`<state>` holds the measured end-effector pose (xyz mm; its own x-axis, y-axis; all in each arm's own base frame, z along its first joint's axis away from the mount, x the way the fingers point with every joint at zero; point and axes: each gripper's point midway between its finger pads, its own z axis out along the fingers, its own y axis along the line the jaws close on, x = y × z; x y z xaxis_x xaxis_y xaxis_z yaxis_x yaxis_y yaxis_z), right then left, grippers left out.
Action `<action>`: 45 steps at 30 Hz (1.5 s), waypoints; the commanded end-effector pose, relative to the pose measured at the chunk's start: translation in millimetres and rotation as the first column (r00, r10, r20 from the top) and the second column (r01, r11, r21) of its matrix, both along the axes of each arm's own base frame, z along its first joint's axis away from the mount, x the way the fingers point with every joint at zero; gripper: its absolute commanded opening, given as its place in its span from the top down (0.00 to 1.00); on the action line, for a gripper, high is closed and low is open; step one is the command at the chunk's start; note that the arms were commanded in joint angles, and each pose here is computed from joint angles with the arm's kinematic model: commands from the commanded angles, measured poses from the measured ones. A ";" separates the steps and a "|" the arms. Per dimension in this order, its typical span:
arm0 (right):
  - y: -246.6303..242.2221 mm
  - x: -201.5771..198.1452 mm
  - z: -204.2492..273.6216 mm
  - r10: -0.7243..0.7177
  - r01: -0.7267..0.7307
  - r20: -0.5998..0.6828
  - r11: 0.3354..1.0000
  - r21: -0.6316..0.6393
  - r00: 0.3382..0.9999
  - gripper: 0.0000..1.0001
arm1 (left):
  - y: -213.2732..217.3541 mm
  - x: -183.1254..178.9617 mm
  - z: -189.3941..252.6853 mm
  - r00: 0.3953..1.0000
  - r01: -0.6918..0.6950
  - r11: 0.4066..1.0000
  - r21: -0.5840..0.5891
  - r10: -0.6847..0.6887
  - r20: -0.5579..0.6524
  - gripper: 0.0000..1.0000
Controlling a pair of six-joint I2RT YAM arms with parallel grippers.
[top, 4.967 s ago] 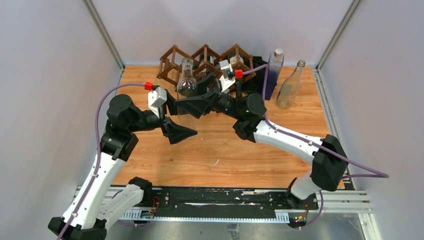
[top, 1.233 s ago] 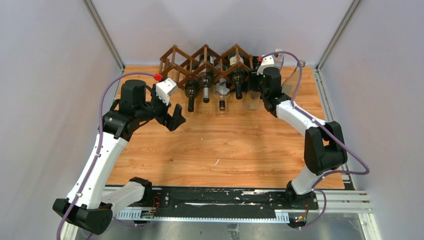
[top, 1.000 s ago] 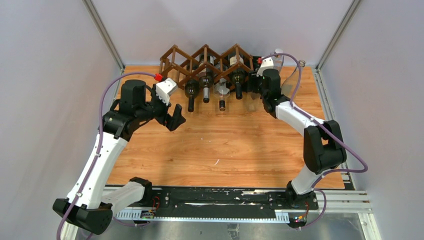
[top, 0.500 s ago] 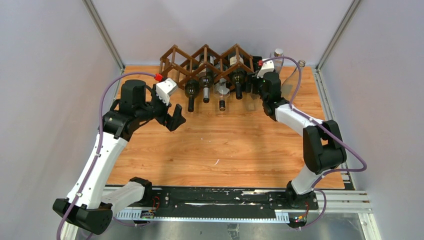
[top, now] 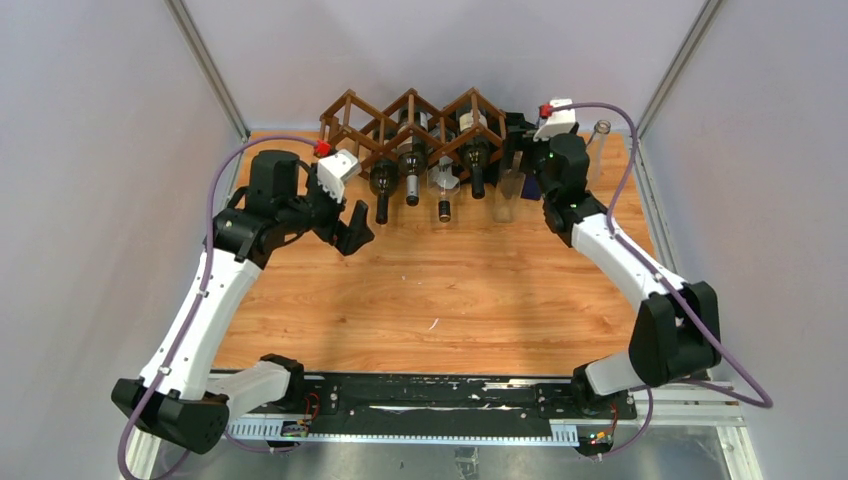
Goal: Take the wine bottle off the wine rack
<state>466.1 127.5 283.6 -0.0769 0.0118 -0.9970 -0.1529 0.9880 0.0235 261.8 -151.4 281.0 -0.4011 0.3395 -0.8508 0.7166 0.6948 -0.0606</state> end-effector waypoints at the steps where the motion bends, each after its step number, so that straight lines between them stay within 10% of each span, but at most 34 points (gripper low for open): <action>1: -14.0 -16.3 46.0 -0.040 0.039 0.020 0.998 0.038 0.999 0.07 | 4.6 9.7 13.6 0.999 -0.049 0.999 0.001 0.049 0.014 0.00; 10: 60.2 -81.8 123.1 0.414 -0.424 0.096 0.867 0.260 0.905 0.06 | 32.6 33.8 23.5 0.989 -0.146 0.974 0.175 0.147 0.004 0.00; 22: 157.8 -70.7 53.6 0.321 -0.269 -0.336 0.943 0.194 0.885 0.05 | 67.6 69.1 51.0 0.949 -0.314 0.931 0.187 0.306 0.070 0.00; 27: 191.9 -83.9 30.5 0.552 -0.483 -0.304 0.831 0.275 0.776 0.04 | 72.8 73.8 53.9 0.939 -0.344 0.926 0.157 0.339 0.054 0.00; 45: 218.8 -23.8 -79.3 0.362 -0.238 -0.563 0.929 0.284 0.743 0.14 | 66.6 63.7 21.8 0.953 -0.292 0.943 0.159 0.302 -0.040 0.00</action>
<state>431.9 341.4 204.3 -0.6844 0.0221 -0.7287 -0.3768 0.8450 0.3795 333.4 -85.4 303.4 -0.5534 0.3207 -0.7687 0.4669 0.8837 0.0326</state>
